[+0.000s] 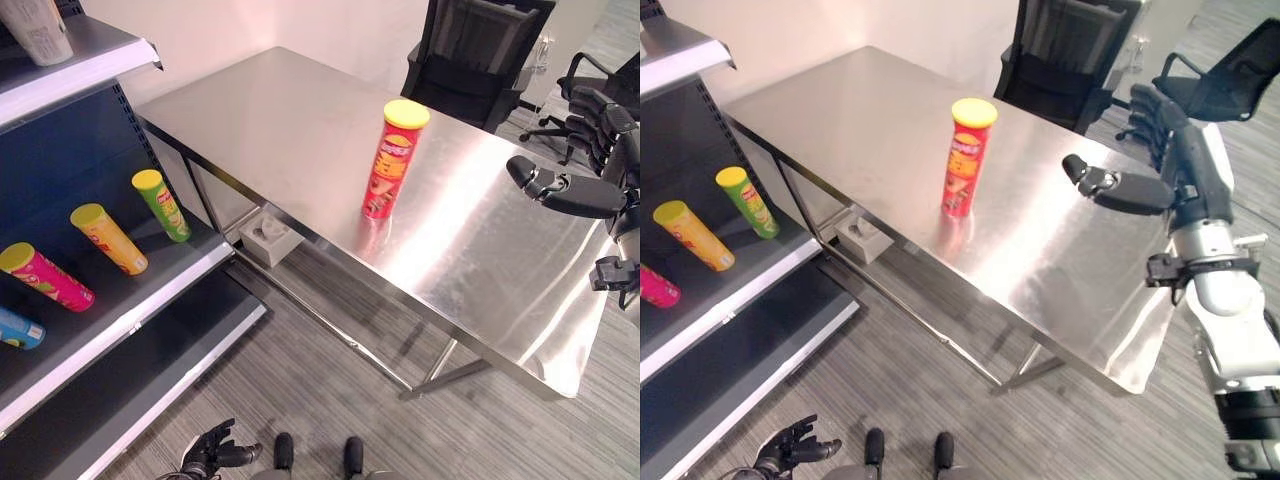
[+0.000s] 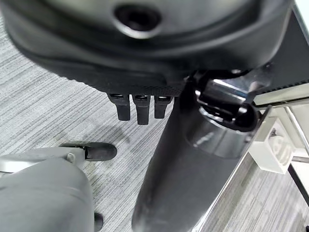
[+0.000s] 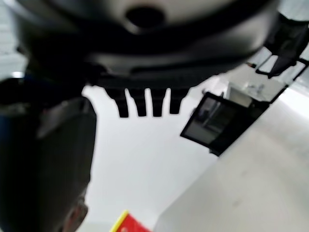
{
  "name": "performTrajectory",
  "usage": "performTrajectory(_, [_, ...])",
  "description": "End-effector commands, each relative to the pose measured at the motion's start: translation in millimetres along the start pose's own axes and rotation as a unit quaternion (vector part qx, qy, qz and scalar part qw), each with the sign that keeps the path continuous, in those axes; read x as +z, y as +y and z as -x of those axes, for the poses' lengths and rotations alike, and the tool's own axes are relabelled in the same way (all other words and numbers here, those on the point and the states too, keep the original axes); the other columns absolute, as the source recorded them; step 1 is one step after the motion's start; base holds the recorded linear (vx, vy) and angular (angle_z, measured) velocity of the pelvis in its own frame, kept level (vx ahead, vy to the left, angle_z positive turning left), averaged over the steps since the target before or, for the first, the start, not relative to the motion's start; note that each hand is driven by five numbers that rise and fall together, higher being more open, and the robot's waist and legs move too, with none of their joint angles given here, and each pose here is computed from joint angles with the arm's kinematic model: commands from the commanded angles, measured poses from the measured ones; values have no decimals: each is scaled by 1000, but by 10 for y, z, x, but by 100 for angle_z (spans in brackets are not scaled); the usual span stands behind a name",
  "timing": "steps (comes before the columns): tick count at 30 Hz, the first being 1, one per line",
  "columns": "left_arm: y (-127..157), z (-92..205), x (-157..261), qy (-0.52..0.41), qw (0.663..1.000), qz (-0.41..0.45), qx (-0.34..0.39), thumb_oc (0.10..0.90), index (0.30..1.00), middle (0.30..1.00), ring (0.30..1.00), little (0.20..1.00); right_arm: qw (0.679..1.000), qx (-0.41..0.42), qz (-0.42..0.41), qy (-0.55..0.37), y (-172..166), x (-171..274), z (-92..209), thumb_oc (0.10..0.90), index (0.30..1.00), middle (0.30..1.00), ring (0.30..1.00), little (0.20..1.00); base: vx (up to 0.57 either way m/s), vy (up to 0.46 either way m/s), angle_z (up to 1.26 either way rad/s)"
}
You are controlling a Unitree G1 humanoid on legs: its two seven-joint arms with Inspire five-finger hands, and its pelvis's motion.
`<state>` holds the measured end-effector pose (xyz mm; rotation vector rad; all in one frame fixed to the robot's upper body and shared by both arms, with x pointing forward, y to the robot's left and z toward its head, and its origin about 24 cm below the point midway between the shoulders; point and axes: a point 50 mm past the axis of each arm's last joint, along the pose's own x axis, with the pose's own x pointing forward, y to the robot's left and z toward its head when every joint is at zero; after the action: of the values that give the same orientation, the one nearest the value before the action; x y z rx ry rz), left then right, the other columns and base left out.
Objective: Put the goods on the table back onto the shelves and tidy them up.
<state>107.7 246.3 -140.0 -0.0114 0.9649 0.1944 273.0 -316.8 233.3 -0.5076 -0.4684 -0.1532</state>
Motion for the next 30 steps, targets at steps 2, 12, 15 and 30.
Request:
performTrajectory(2, [284,64,-27,-5,999,-38,36,800,900,900,900,900,987,-11,7,-158,-58,680,-280,800,900,900,900,900,75,130,-2])
performTrajectory(12, [295,75,-88,7,999,-33,41,800,900,900,900,900,991,45,4,-126,143,615,-427,800,900,900,900,900,29,46,-2])
performTrajectory(15, [301,70,-72,5,999,-31,43,800,900,900,900,900,991,56,11,-122,168,620,-460,800,900,900,900,900,16,16,-3])
performTrajectory(30, [348,79,-78,8,998,-35,54,800,900,900,900,900,990,32,92,-99,38,645,-667,800,900,900,900,900,4,-1,1])
